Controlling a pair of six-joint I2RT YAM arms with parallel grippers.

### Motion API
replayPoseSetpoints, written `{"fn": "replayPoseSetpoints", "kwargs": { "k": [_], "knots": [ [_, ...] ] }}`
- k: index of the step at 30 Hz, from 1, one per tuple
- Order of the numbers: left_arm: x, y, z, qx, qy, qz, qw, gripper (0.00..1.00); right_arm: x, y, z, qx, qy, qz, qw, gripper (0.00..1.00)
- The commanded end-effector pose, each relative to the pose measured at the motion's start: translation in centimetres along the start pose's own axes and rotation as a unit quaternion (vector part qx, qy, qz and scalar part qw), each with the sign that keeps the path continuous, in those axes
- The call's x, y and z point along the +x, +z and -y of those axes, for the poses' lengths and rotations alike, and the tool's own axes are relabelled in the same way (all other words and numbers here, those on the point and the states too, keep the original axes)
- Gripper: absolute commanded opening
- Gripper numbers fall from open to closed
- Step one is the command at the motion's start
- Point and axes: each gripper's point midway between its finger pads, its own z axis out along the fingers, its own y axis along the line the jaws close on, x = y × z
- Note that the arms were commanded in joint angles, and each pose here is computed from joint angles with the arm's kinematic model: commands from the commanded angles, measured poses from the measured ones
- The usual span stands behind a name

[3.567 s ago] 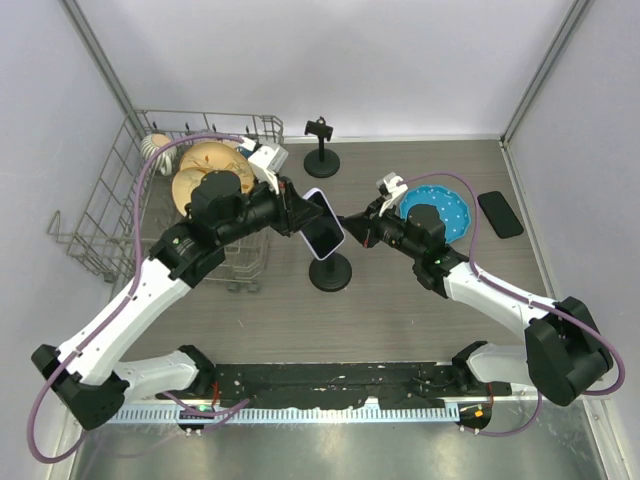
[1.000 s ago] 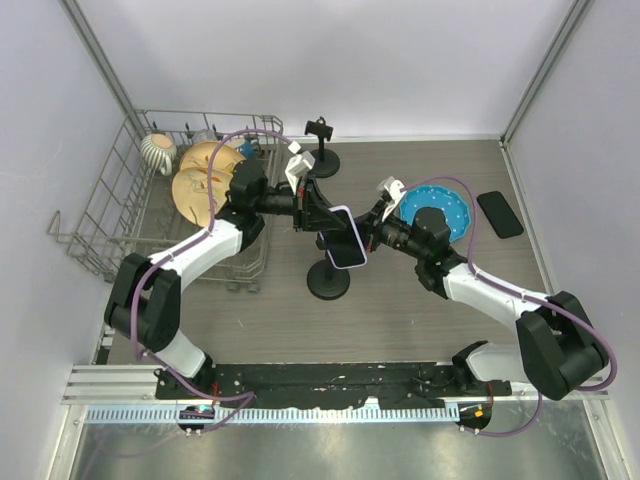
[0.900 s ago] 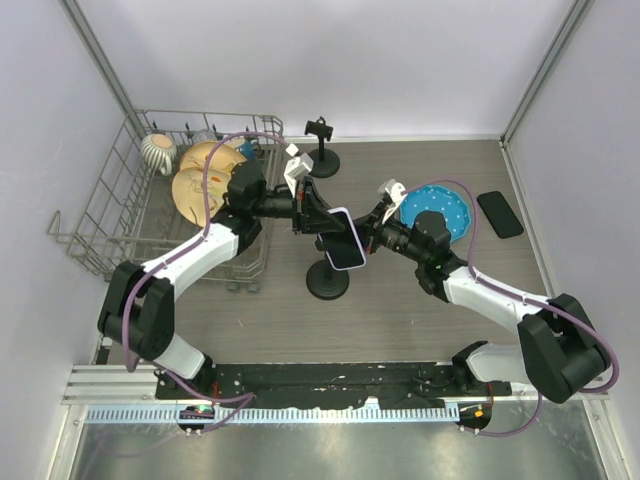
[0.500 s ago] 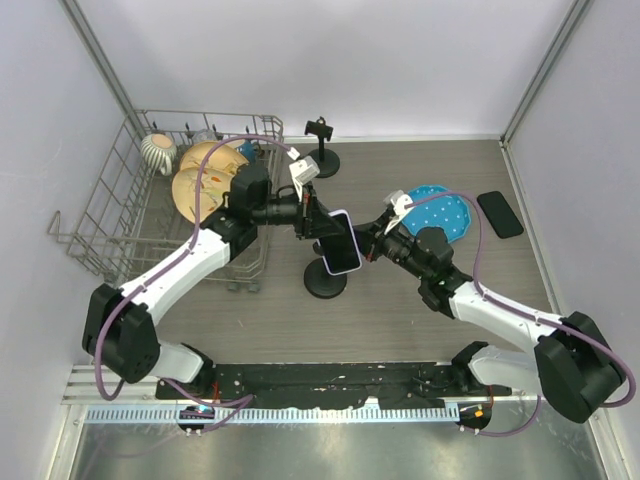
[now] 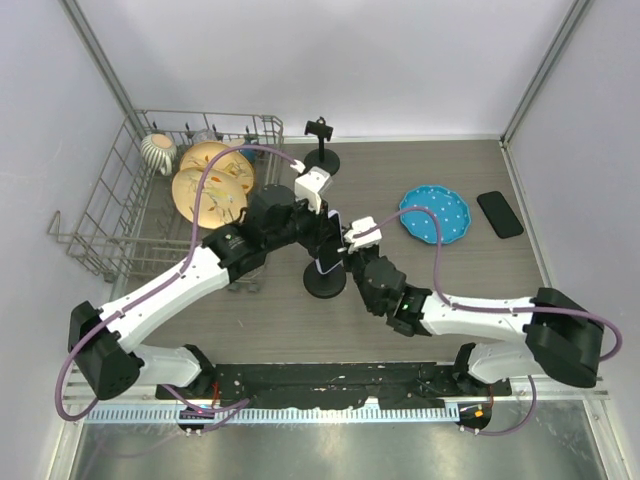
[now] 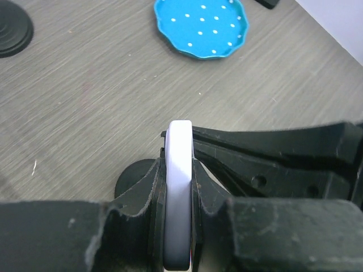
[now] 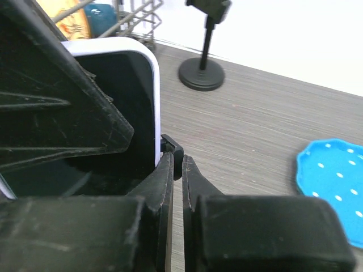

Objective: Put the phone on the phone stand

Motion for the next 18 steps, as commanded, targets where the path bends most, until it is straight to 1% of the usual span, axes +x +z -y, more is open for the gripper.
{"fn": "replayPoseSetpoints", "kwargs": {
  "k": [1, 2, 3, 4, 5, 7, 8, 9, 11, 15, 18],
  "knots": [
    [2.6, -1.8, -8.6, -0.254, 0.027, -0.036, 0.966, 0.00, -3.8, -2.0, 3.8, 0.182, 0.002, 0.035, 0.983, 0.01],
    [2.9, -1.8, -9.3, -0.283, 0.027, -0.036, 0.958, 0.00, -4.1, -2.1, 3.2, 0.183, 0.012, 0.044, 0.982, 0.01],
    [3.1, -1.4, -9.5, -0.291, 0.025, -0.025, 0.956, 0.00, -4.2, -2.5, 2.9, 0.183, -0.005, 0.045, 0.982, 0.01],
    [3.2, -1.0, -9.6, -0.292, 0.024, -0.015, 0.956, 0.00, -4.3, -3.3, 1.6, 0.166, -0.006, 0.048, 0.985, 0.01],
    [3.5, -0.8, -10.0, -0.303, 0.028, -0.012, 0.953, 0.00, -4.8, -3.6, 1.1, 0.162, 0.016, 0.063, 0.985, 0.01],
    [3.7, -0.5, -10.3, -0.312, 0.030, -0.022, 0.949, 0.00, -5.3, -4.3, -0.3, 0.139, -0.002, 0.071, 0.988, 0.01],
    [4.1, 0.0, -10.2, -0.306, 0.035, -0.032, 0.951, 0.00, -5.8, -5.1, -1.6, 0.117, 0.008, 0.080, 0.990, 0.01],
    [3.9, 0.4, -9.6, -0.287, 0.037, -0.036, 0.956, 0.00, -6.3, -5.3, -2.2, 0.107, 0.008, 0.082, 0.991, 0.01],
    [3.9, 0.5, -9.1, -0.273, 0.035, -0.040, 0.961, 0.00, -6.7, -6.0, -3.1, 0.085, 0.017, 0.084, 0.993, 0.01],
    [4.4, 0.3, -8.1, -0.244, 0.018, -0.038, 0.969, 0.00, -7.6, -7.0, -1.9, 0.081, 0.041, 0.089, 0.992, 0.01],
    [5.0, 0.3, -7.8, -0.240, 0.004, -0.046, 0.970, 0.00, -7.4, -7.3, -1.7, 0.072, 0.052, 0.087, 0.992, 0.01]
  ]
}}
